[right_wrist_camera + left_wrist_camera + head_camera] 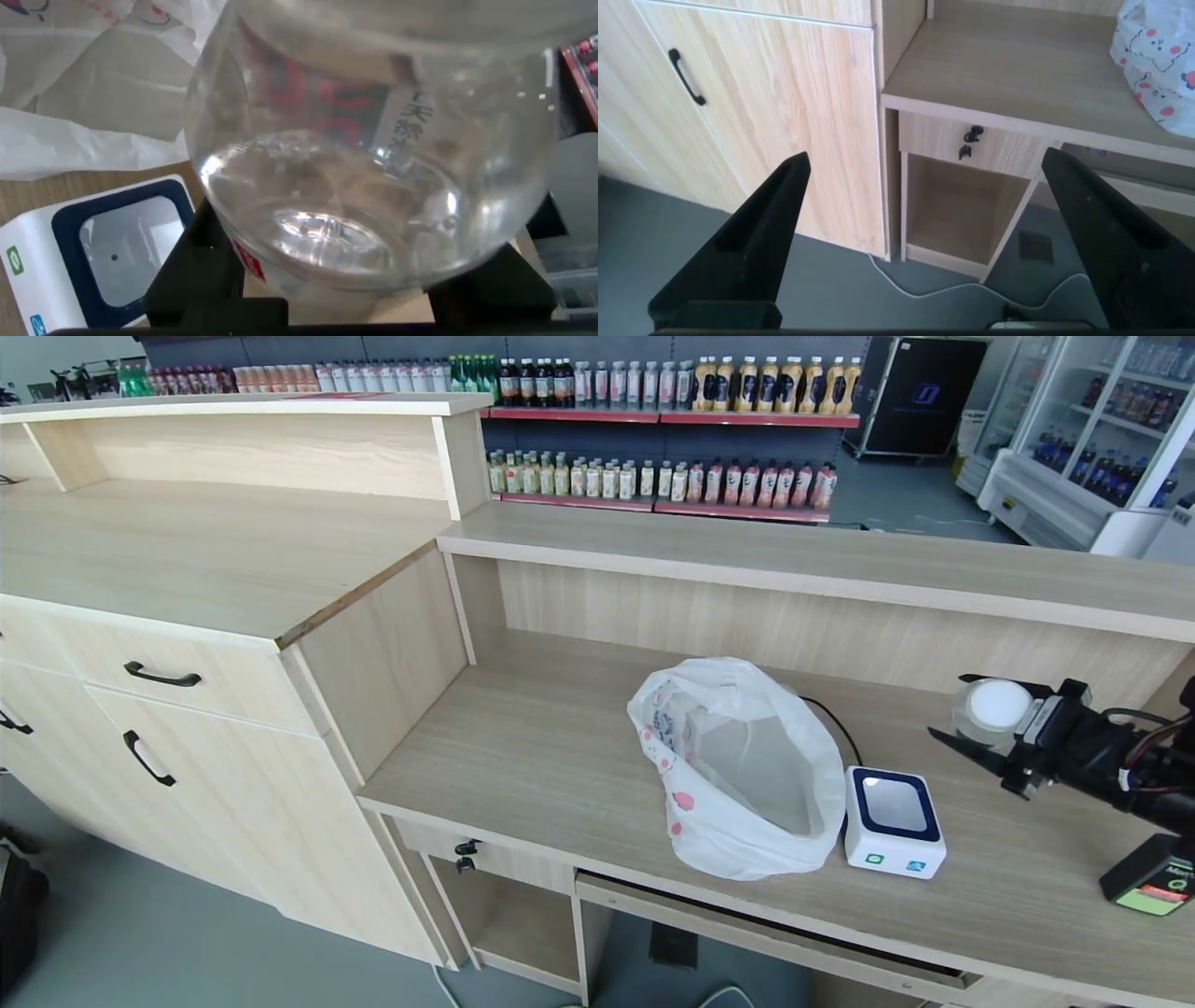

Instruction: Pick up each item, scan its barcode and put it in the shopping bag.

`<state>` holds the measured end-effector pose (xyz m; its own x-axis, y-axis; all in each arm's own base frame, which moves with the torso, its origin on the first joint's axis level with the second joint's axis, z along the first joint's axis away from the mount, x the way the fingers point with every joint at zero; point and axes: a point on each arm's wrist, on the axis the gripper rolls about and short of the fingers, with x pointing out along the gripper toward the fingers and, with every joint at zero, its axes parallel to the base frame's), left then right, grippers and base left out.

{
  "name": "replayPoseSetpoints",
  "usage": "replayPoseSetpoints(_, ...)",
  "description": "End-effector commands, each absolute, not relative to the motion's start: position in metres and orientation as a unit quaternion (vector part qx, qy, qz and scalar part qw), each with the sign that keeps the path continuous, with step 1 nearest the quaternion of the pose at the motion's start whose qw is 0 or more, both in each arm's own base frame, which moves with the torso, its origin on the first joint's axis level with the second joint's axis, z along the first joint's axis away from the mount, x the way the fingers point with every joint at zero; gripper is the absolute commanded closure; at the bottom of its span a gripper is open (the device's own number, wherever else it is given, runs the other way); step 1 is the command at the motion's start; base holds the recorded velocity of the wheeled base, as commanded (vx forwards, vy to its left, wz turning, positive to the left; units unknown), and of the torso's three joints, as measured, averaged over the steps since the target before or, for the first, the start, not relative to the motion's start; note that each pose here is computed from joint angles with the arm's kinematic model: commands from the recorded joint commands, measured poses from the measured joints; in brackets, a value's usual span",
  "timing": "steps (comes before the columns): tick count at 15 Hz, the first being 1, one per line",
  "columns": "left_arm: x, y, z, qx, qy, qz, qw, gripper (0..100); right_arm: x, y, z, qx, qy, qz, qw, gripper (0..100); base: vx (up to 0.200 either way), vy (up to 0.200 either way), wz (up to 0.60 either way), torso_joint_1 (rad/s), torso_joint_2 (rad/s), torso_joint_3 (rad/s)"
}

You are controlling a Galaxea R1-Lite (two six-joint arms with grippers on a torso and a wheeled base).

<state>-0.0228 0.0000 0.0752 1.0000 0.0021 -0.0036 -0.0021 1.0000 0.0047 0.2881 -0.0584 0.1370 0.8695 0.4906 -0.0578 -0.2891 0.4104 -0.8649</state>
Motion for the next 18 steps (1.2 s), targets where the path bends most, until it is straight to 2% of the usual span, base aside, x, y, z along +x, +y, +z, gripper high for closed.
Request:
replayPoseSetpoints(1,-0.023,0.0,0.075,0.002,0.002,0.002,1.0,0,0.297,-0.06,0.118,-0.483,-0.09,0.253,0.833,100,0.0,0.0,0.0,0.0,0.0,0.0)
replayPoseSetpoints(10,-0.023,0.0,0.075,0.002,0.002,0.001,1.0,0,0.321,-0.054,0.096,-0.482,-0.117,0.282,0.821,100,0.0,0.0,0.0,0.0,0.0,0.0)
replayPoseSetpoints(18,-0.023,0.0,0.075,0.002,0.002,0.002,1.0,0,0.334,-0.028,0.082,-0.478,-0.135,0.317,0.808,100,0.0,0.0,0.0,0.0,0.0,0.0)
